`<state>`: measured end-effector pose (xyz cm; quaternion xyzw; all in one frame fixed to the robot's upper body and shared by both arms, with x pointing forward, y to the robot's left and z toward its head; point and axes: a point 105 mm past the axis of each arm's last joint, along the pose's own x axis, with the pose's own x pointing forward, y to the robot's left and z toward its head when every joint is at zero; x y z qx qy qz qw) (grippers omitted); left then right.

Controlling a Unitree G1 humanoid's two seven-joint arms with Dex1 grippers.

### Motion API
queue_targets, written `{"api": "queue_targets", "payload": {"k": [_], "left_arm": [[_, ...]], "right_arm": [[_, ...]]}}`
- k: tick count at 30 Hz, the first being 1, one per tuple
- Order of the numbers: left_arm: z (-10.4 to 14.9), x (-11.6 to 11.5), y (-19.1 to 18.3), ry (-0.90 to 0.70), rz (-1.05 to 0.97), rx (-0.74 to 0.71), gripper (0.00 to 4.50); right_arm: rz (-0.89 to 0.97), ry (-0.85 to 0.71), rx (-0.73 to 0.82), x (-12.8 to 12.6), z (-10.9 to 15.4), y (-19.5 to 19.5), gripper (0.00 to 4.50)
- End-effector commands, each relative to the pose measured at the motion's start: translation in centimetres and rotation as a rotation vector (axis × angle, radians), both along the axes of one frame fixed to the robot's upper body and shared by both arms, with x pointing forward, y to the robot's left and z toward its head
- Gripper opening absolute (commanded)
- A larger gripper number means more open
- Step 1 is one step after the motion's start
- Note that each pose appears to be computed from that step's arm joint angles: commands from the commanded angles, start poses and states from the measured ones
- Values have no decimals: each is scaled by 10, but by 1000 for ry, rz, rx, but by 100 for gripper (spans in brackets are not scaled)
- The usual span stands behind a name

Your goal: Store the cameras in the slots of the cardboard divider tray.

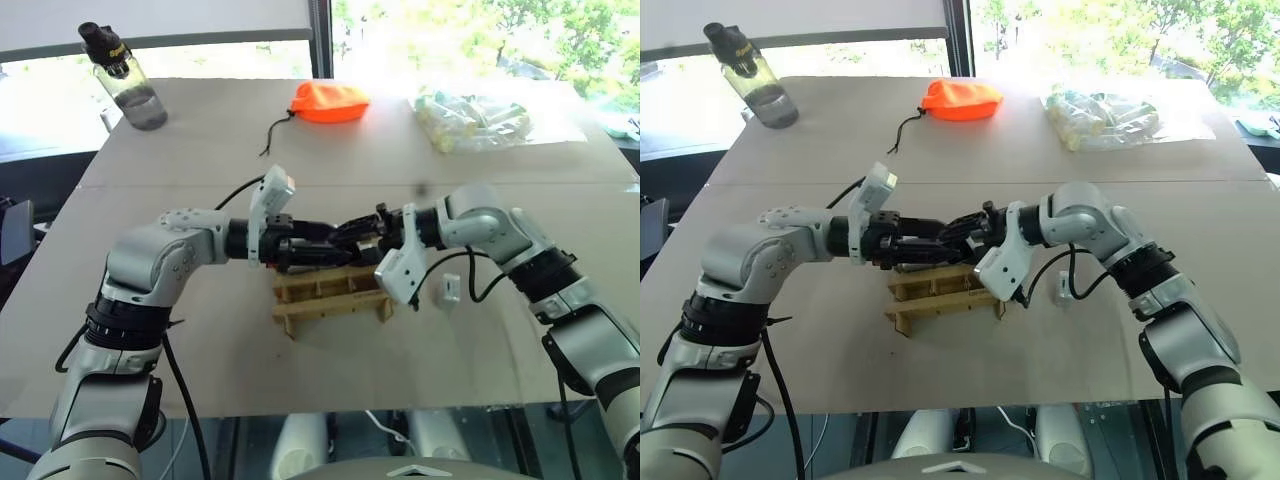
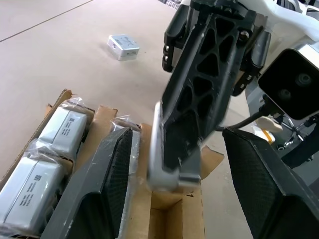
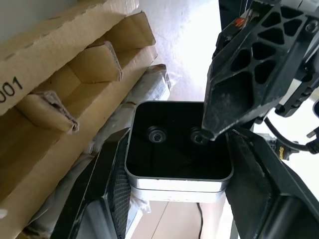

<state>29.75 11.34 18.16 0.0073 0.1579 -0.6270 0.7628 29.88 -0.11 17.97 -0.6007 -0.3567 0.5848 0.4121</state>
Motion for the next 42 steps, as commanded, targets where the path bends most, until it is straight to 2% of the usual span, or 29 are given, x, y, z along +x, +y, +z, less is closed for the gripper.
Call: {"api": "queue_targets", "payload": {"k": [1, 5, 8, 11, 16, 18, 19, 21, 22, 23, 30, 33, 36, 39, 42], "left_arm": [[8, -1, -1, -36, -22, 1, 297], [7, -2, 0, -29, -28, 3, 297], [7, -2, 1, -27, -28, 3, 213], [7, -2, 2, -28, -28, 3, 73], [7, -2, 2, -28, -31, 3, 75], [7, -2, 2, -30, -32, 5, 75], [7, -2, 2, -32, -33, 7, 75], [7, -2, 3, -34, -35, 11, 75], [8, -3, 4, -35, -36, 12, 75], [8, -3, 5, -37, -38, 14, 75], [17, -9, 15, -107, -45, 39, 75], [20, -18, 24, -174, -55, 79, 75], [16, -24, 28, -230, -46, 112, 75], [11, -32, 31, -249, -45, 141, 75], [4, -38, 34, -253, -34, 177, 75]], "right_arm": [[34, -34, 53, -7, 16, 5, 201], [38, -29, 54, -8, 16, 6, 201], [36, -28, 50, -8, 15, 5, 201], [37, -25, 47, -9, 14, 4, 201], [34, -7, 39, -10, 10, 4, 201], [-31, 45, 58, -5, 11, 1, 201], [-55, 71, 65, -4, 11, 0, 304], [-68, 90, 84, -5, 13, -1, 382], [-68, 90, 96, -6, 15, -2, 382], [-80, 106, 118, -6, 18, -5, 448], [-203, 530, 298, -14, 26, -51, 450], [-243, 860, 408, -31, 22, -86, 450], [-332, 1089, 493, -40, 12, -124, 450], [-417, 1210, 553, -47, -1, -157, 450], [-438, 1328, 690, -56, -9, -192, 450]]}}
